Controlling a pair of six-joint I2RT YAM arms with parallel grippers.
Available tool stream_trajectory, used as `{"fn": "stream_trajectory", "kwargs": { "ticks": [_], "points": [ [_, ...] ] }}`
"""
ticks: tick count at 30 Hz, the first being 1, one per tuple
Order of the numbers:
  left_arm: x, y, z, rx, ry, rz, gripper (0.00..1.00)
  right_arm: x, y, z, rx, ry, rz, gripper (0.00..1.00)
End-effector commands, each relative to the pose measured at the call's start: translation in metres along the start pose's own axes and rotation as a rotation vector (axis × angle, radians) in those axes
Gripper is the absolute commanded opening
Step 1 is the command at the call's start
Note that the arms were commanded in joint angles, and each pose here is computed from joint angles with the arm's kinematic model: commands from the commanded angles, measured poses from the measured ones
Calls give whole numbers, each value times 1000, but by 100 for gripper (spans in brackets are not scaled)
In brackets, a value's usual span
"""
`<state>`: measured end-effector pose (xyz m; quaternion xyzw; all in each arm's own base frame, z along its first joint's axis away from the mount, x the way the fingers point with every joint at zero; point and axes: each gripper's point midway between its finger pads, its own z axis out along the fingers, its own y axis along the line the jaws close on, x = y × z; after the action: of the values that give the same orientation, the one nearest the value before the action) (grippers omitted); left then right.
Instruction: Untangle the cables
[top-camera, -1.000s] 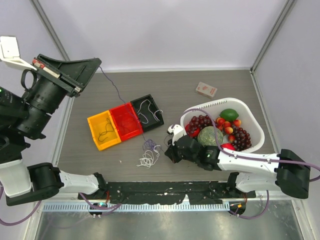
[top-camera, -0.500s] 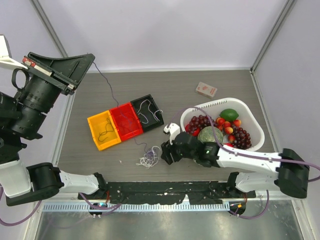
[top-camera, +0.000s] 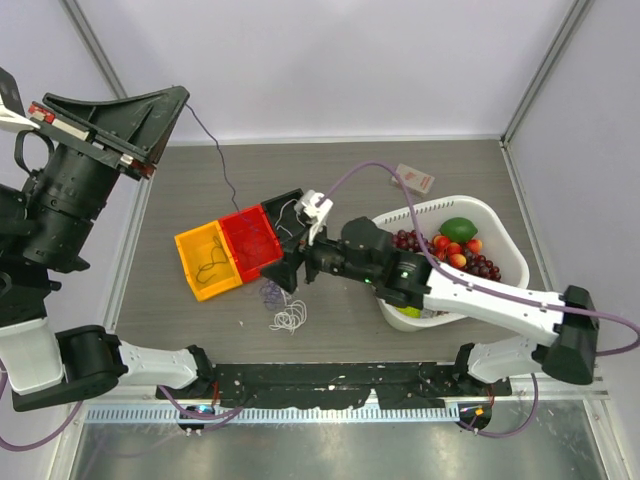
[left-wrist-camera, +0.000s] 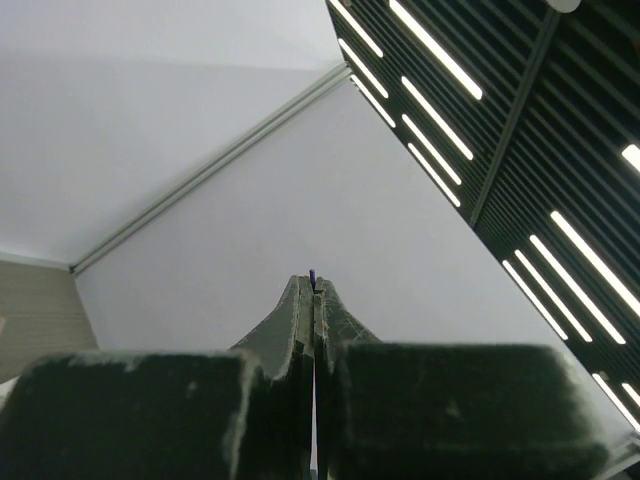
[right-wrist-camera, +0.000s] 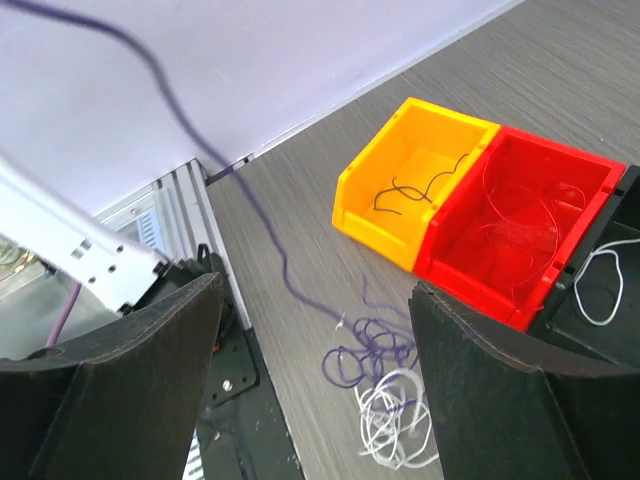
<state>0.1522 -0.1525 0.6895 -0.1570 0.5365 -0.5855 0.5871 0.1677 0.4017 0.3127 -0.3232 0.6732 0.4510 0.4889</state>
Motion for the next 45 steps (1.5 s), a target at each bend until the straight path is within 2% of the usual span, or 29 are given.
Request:
{"fn": "stream_trajectory", "kwargs": {
  "ticks": [1, 6, 7, 13, 18, 20, 27, 35, 41, 45],
  "points": [
    [-14, -27, 1, 92, -42, -122, 0, -35, 5, 30, 6, -104, 32, 79],
    [-22, -41, 4, 141, -71, -179, 0, 12, -13, 50, 51, -43, 57, 65],
    [-24, -45, 4, 157, -79, -191, 0, 22, -15, 52, 51, -36, 64, 58],
    [-42, -71, 7, 250, -139, -262, 0, 135, -57, 51, 178, 148, 117, 35],
    [-65, -85, 4, 300, -221, -287, 0, 238, -92, 17, 273, 397, 56, 30],
    [-75, -89, 1, 319, -257, -293, 0, 259, -100, 1, 300, 457, 37, 29],
    [-83, -87, 4, 303, -307, -278, 0, 243, -103, -20, 321, 401, -7, 31],
    [-96, -78, -3, 264, -353, -253, 0, 217, -96, -29, 315, 355, -14, 45],
    [-86, -70, 1, 233, -333, -254, 0, 156, -57, -26, 151, 203, 9, 73],
    [-86, -69, 0, 232, -326, -262, 0, 119, -46, -15, 115, 113, -9, 78]
  ]
}}
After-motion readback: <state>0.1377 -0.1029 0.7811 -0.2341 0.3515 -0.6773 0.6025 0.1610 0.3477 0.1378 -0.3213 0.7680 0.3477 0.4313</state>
